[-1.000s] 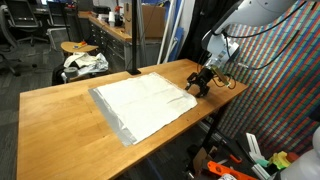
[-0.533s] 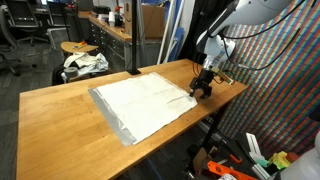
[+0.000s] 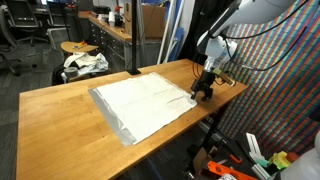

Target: Fold the cloth once

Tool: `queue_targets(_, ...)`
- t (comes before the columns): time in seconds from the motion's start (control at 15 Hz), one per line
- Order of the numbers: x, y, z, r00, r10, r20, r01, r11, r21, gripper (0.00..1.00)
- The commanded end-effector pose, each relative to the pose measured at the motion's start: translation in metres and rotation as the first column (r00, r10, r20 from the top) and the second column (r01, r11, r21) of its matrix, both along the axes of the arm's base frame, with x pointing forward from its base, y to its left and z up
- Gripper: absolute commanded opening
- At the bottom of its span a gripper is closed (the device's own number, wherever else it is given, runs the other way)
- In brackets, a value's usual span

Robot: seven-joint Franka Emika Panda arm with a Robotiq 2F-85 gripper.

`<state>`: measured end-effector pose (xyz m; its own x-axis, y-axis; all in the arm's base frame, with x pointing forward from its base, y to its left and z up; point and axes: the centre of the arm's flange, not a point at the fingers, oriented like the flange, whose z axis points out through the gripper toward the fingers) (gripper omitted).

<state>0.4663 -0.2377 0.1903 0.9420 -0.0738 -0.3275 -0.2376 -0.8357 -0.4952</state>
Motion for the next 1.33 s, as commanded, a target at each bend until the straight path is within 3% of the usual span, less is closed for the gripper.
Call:
queue_targets(0.0,-0.020,0.017,0.016,0.997,-0.002,0.082,0.003,1.000,-0.014,1.00)
queue_targets(0.4,-0.019,0.033,0.031,0.978,-0.064,0.197,0.076,0.996,-0.055,1.00)
queue_targets(0.53,-0.016,0.037,0.035,0.980,-0.055,0.193,0.070,0.995,-0.068,1.00)
queue_targets(0.93,-0.013,0.046,0.035,0.989,-0.045,0.142,0.046,0.999,-0.005,1.00)
queue_targets(1.0,-0.013,0.047,0.035,0.989,-0.043,0.139,0.043,0.999,-0.001,0.75)
queue_targets(1.13,-0.014,0.047,0.034,0.991,-0.044,0.128,0.042,0.999,0.017,0.68)
queue_targets(1.27,-0.014,0.048,0.033,0.990,-0.059,0.132,0.055,0.998,0.040,0.50)
